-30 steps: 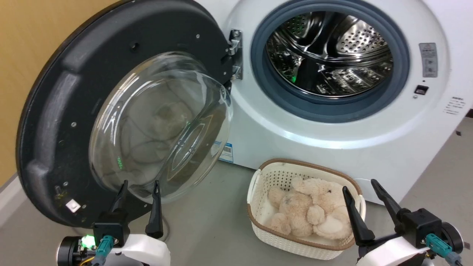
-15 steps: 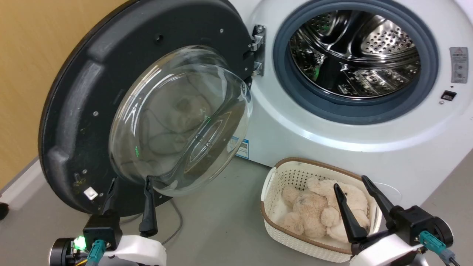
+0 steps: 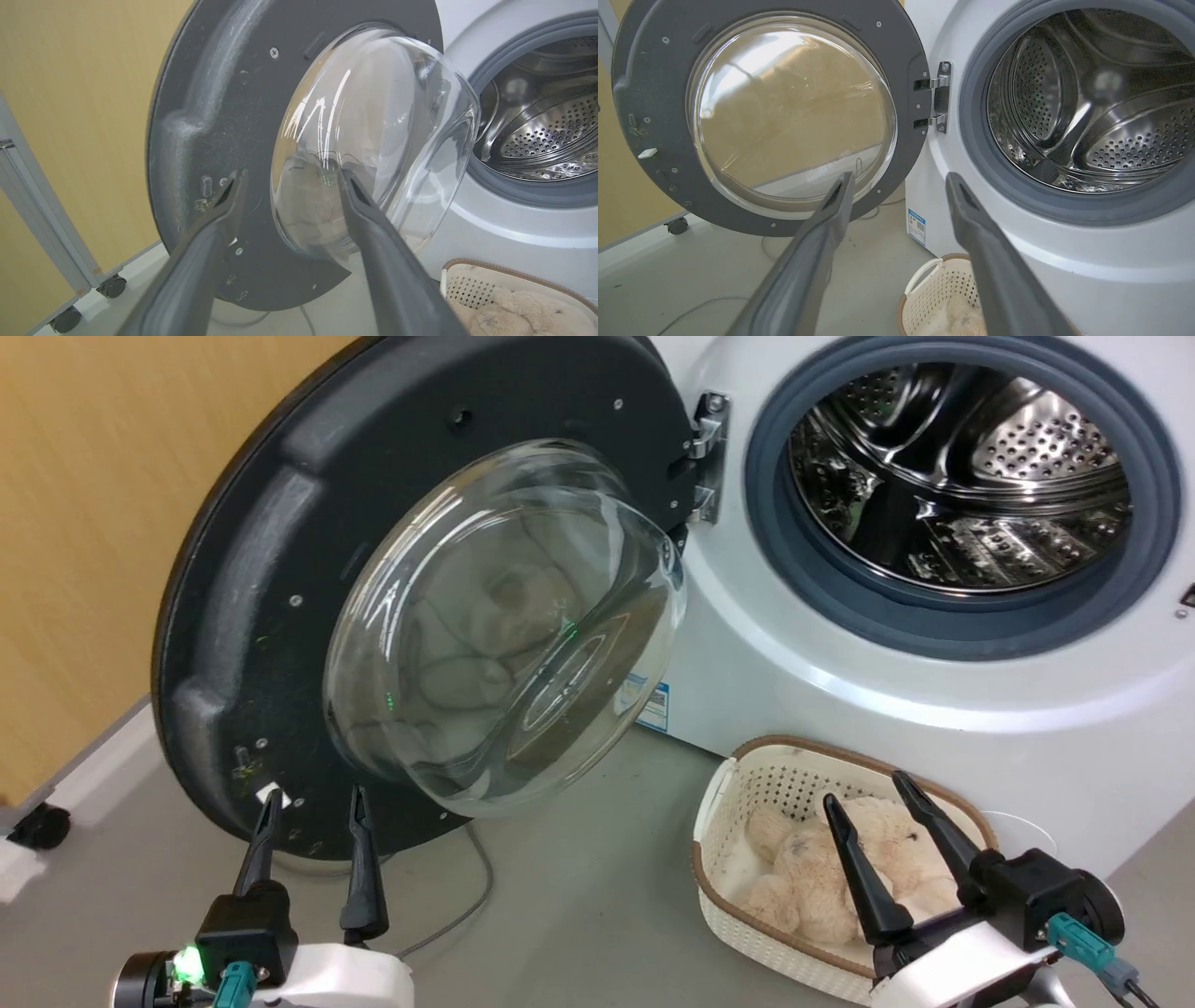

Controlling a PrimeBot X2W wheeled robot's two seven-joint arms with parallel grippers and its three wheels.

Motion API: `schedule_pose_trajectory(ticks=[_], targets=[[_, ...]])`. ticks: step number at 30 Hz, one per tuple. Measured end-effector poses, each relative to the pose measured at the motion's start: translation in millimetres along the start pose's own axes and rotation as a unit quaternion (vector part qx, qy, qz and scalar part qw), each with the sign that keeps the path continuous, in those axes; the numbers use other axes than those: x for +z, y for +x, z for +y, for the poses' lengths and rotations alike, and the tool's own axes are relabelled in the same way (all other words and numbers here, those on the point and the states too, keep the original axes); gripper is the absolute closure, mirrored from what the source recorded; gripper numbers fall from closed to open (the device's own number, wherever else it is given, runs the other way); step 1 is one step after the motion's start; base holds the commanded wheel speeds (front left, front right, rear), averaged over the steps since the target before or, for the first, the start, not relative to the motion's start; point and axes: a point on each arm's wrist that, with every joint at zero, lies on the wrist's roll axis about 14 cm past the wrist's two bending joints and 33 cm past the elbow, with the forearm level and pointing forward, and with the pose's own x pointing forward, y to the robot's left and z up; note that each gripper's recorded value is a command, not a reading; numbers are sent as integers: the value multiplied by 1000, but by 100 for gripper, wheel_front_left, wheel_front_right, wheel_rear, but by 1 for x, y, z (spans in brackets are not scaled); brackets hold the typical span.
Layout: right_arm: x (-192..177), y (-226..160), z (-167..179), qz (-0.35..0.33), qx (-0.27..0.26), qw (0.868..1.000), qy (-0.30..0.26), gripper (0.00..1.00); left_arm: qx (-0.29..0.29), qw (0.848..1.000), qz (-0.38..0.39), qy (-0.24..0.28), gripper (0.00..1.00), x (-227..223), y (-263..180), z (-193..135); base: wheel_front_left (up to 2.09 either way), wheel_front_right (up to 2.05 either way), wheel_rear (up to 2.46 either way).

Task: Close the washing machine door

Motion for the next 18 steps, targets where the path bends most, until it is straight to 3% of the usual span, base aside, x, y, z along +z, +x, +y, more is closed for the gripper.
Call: schedule_pose_trajectory(ticks=[18], targets=[[1, 17, 31, -13, 58, 998, 13, 0, 52, 998, -25, 5, 0, 11, -14, 27, -2, -2, -2]])
